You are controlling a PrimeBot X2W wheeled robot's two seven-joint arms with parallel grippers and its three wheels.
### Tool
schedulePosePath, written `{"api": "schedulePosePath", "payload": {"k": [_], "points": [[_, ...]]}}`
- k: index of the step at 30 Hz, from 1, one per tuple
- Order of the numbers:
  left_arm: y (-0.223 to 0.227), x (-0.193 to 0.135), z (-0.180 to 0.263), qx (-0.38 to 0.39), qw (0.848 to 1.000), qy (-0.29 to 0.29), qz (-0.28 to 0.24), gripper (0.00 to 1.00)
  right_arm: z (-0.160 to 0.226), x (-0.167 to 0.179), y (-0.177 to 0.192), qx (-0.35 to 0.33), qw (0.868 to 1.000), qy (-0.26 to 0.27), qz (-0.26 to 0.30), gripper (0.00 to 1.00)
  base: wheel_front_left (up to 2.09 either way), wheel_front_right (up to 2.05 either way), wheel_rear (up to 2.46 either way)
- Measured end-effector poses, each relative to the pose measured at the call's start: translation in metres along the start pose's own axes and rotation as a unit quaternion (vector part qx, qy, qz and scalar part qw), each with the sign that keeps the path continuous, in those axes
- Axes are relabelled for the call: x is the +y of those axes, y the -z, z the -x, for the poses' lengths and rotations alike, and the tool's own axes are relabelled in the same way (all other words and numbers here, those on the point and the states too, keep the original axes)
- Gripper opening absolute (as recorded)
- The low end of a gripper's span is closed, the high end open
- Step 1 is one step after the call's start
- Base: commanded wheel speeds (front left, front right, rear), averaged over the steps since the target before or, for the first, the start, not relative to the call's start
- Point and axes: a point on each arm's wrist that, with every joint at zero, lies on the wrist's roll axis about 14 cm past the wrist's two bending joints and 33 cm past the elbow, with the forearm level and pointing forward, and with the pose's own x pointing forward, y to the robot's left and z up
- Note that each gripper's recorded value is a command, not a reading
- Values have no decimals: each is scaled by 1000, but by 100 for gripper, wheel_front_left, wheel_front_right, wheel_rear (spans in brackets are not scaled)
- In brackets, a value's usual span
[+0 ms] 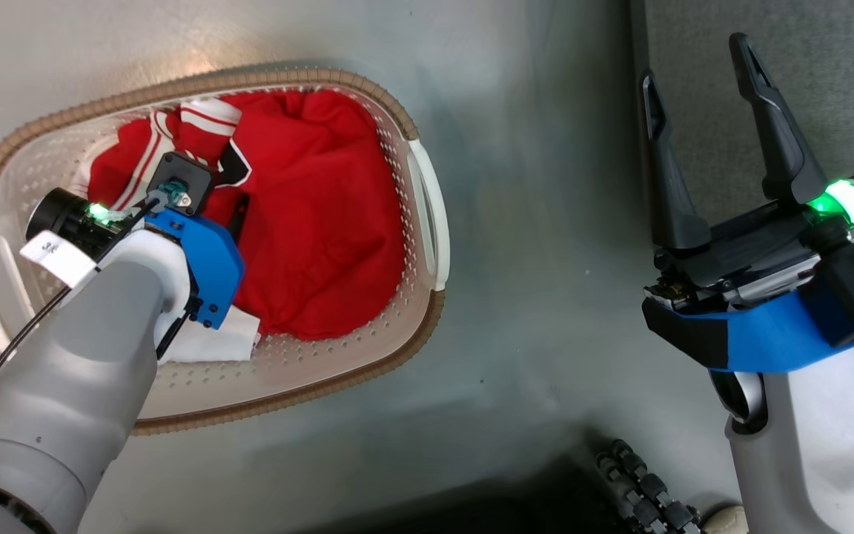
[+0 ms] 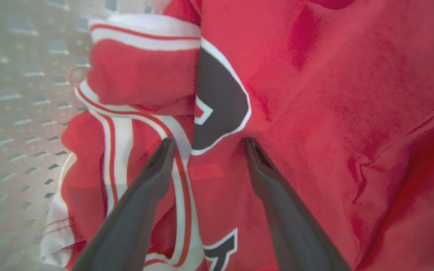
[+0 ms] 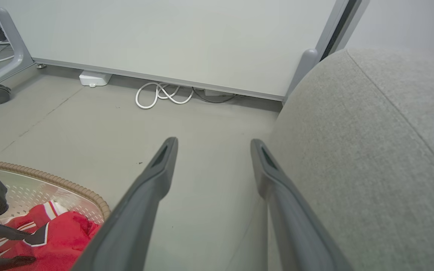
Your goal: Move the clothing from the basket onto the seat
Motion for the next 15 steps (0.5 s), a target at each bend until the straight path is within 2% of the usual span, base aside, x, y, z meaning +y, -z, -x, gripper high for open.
{"api": "schedulePosePath", "payload": {"k": [5,6,15], "points": [[7,-15,-11,9,1000,28,-10,98,-1,0,12,10,1000,0,-3,100,0,0,0],[3,-14,-12,1,999,29,-13,0,-1,0,13,10,1000,1,-3,100,0,0,0],[-11,-18,-6,-27,999,33,-6,0,-3,2,6,0,1000,-1,-6,100,0,0,0]]}}
